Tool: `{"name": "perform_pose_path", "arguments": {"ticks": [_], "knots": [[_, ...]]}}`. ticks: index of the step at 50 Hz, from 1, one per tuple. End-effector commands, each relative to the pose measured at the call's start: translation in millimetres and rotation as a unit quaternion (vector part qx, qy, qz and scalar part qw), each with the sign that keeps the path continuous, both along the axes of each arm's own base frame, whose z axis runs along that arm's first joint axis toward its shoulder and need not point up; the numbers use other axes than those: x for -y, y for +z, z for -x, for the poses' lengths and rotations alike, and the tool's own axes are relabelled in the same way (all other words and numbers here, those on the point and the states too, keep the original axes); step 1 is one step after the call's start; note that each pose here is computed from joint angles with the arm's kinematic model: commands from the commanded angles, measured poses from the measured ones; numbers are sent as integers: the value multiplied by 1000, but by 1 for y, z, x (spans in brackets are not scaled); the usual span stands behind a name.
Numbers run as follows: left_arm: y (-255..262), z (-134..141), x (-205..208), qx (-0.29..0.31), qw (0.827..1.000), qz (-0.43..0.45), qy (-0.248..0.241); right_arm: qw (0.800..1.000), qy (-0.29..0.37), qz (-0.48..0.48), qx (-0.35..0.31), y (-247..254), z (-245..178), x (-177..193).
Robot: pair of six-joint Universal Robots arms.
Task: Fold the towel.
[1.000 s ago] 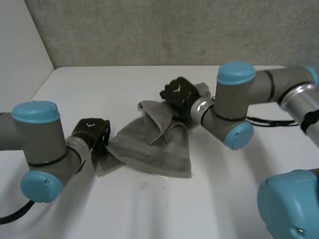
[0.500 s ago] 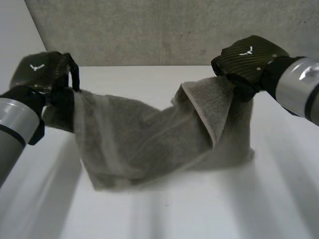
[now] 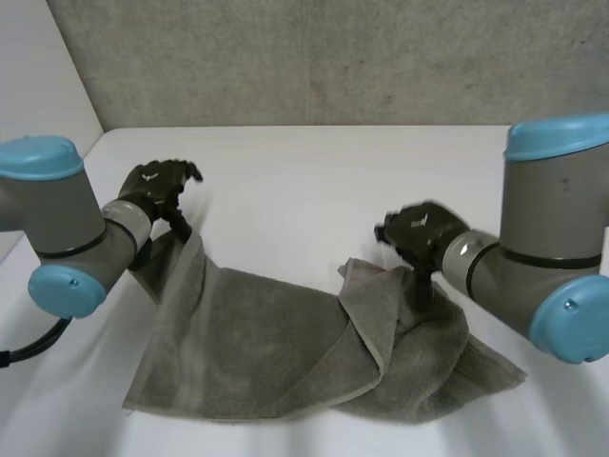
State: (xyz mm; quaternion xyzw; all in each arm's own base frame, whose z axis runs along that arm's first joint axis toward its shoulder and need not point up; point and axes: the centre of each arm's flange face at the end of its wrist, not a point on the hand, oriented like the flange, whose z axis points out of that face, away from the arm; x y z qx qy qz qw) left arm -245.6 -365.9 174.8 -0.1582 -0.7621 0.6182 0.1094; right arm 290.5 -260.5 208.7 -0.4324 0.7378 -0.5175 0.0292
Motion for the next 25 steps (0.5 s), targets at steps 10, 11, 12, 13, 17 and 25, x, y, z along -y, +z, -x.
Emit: {"name": "perform_pose_path", "arguments": {"ticks": [10, 11, 12, 13, 17, 25], "knots": [[71, -23, -74, -3, 1000, 30, -3, 981, 133, 140, -16, 48, 5, -42], [71, -26, -86, 2, 1000, 29, -3, 976, 156, 144, -38, 40, 6, -48], [71, -30, -98, 10, 1000, 29, -4, 976, 157, 145, -39, 40, 6, -48], [71, -30, -98, 10, 1000, 29, -4, 971, 181, 147, -57, 33, 5, -54], [57, -45, -128, 63, 998, 20, -3, 960, 221, 150, -83, 21, 5, -65], [19, -56, -171, 147, 988, -24, -29, 935, 292, 145, -138, -12, 5, -82]]}}
